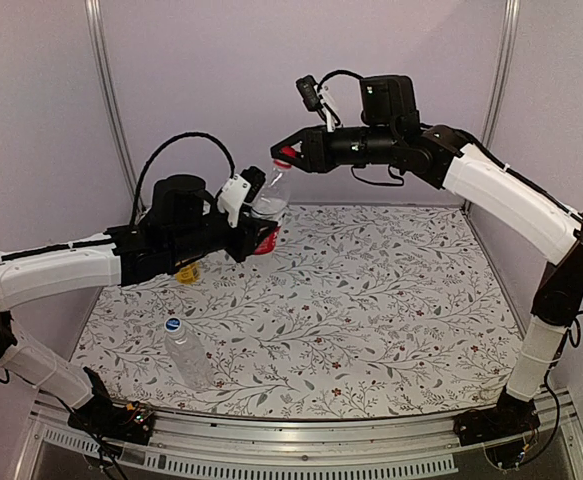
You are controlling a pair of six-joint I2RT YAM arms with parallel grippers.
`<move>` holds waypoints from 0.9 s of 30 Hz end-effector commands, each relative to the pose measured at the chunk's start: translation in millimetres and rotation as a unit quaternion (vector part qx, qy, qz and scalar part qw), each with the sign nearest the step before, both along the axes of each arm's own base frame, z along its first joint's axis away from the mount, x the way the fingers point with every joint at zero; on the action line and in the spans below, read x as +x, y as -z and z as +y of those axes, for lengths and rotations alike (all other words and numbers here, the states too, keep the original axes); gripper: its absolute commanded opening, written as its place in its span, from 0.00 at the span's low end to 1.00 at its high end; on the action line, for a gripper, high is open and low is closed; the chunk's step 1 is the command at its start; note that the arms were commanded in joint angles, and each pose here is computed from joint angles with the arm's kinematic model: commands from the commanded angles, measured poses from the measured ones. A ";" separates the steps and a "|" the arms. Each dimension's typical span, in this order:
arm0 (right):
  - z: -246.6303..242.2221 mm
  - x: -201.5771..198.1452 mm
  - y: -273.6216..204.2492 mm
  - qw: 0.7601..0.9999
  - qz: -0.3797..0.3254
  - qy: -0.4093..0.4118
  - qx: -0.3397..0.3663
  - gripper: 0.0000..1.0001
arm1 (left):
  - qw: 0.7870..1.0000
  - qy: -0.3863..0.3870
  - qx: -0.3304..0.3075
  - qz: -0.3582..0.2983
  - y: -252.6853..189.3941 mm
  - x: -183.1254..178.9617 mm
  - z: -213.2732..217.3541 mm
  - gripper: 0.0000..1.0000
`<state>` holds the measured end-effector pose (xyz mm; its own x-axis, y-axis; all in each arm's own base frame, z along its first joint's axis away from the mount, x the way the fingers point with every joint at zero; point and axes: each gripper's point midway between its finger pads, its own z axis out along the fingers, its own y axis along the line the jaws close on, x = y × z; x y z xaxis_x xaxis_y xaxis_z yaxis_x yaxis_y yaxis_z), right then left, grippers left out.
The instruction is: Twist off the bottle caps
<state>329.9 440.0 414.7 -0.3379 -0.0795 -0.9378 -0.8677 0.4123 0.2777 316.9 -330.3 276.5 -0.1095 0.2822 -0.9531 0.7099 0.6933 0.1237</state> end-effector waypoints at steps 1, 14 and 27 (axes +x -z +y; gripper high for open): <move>-8.1 -23.8 -22.5 0.995 -0.052 -0.087 0.012 0.23 | 0.995 0.101 -0.010 0.002 -9.2 -30.9 -23.2 0.38; -41.1 -77.4 -24.0 0.954 -0.146 -0.262 0.013 0.21 | 0.930 0.356 -0.073 0.058 -20.0 -111.9 -49.3 0.40; -54.7 -96.2 -27.0 0.934 -0.160 -0.318 0.027 0.22 | 0.869 0.473 -0.105 0.100 -20.8 -145.1 -45.2 0.40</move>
<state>226.8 400.5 430.1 -0.0007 -0.1486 -0.9889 -0.9677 -0.2491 0.0382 200.4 -376.5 290.0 -0.1306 0.1890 -0.9733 0.9895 -0.0369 -0.1399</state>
